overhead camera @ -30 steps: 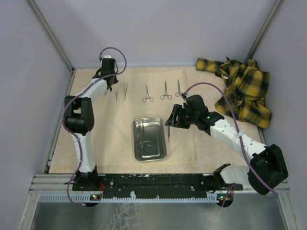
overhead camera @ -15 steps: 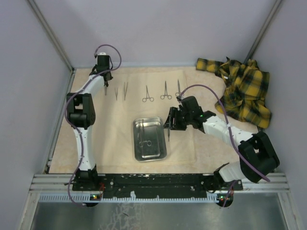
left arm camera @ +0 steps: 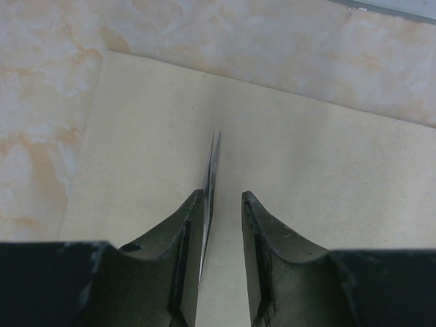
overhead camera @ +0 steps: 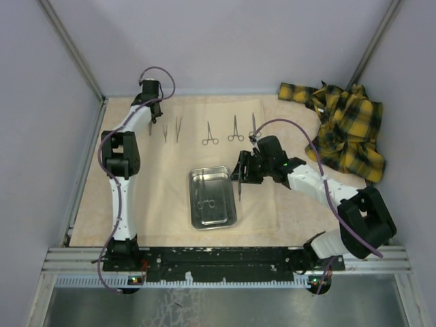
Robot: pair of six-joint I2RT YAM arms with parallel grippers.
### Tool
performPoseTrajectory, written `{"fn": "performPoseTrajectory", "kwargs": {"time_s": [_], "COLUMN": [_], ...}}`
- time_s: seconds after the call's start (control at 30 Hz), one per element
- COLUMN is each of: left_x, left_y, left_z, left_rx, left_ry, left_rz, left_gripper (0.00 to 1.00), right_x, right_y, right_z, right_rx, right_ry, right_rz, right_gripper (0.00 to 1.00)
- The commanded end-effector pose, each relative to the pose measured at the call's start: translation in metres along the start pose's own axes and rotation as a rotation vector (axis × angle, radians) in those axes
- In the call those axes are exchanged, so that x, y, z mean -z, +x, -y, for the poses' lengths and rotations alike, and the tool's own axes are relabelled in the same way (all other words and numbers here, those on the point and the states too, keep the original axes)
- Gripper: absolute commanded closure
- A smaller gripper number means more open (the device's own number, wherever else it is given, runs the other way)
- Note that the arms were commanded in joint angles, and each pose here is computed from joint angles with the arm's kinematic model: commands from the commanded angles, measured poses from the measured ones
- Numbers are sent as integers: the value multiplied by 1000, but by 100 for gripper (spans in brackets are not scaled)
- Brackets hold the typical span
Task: Open and lay out the surgical kit
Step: Adjust the medical item in the surgical kit.
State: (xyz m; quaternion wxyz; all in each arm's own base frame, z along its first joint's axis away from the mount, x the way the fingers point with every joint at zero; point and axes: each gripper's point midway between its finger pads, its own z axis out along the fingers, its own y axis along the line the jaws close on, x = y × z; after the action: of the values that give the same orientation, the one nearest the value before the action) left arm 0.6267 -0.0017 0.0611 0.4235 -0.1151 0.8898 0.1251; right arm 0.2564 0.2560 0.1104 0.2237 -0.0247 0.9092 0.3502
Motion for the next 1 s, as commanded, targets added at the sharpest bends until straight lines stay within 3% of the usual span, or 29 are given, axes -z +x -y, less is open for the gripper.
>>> {"fn": "performPoseTrajectory", "kwargs": {"time_s": [0.0,0.6,0.87,0.97], "left_x": [-4,-13,-11,-5], "left_y": [6,21,19,16], "left_z": [-6,-24,-25,-24], "left_rx": [-17,52,60,63], "left_ry": [-13,10,22,27], "left_rz": [-29,-70,-71,-66], "left_gripper": [65,70,80,89], "right_x": [-3,-6,-5,-3], "right_y": [-5,-4,-5,-4], "right_z": [-9,-10,-14,-14], "right_rx": [34,37,38,34], "right_ry": [-50,-62,-75,-77], "right_rz": [15,4,4,6], "right_gripper": [48,49,50,51]}}
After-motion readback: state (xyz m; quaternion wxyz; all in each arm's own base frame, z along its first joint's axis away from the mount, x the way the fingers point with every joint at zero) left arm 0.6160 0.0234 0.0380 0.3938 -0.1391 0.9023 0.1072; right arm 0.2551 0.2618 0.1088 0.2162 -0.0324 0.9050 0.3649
